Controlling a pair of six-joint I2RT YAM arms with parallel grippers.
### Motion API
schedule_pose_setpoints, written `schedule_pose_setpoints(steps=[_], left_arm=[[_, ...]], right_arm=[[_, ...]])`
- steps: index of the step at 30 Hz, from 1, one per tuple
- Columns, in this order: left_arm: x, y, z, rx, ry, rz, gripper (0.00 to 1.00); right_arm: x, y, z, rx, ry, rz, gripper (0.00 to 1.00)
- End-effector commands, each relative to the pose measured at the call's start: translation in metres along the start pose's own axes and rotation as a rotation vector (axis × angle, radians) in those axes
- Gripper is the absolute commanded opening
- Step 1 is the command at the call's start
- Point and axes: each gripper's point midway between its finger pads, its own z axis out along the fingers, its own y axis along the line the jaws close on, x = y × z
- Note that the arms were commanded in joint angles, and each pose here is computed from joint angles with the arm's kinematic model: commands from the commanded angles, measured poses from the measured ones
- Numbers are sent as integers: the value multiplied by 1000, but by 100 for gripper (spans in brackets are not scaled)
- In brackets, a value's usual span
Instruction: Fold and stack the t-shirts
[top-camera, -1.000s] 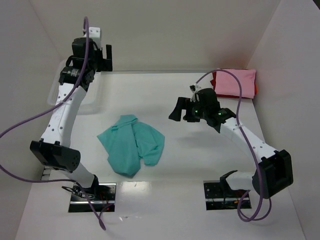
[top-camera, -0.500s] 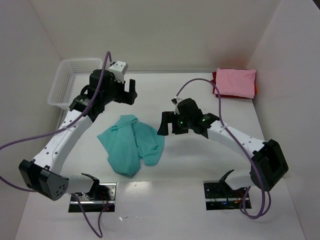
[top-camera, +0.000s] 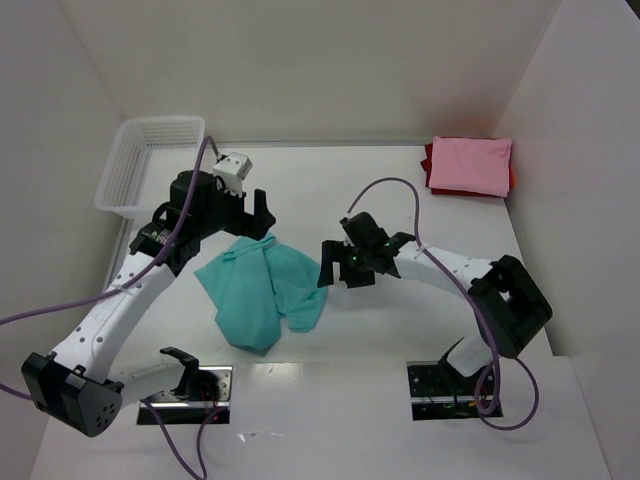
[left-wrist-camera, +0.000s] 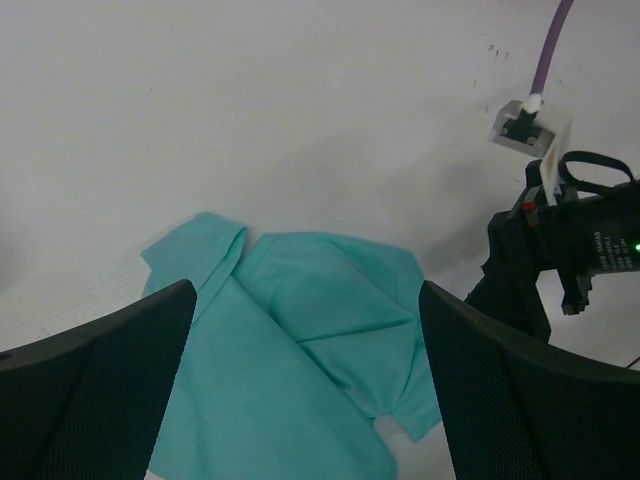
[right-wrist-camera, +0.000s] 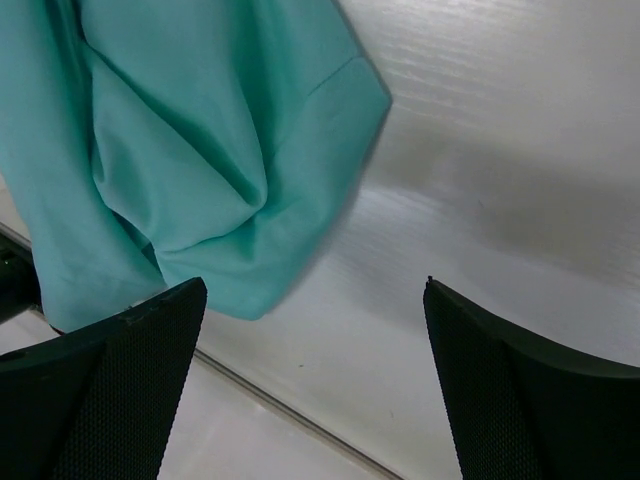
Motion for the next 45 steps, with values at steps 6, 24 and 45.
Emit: schedule_pose_setpoints(steps=[6,24,45], left_arm=[[-10,3,-2,-18,-43,5,100],[-12,4,-15,-36,-58,25,100],[0,-15,-9,83,-28,22,100]], right_arm=[[27,38,27,-45,81,-21,93],[21,52,54,-50,50,26,60],[-227,45,-221,-33,-800,83,1]])
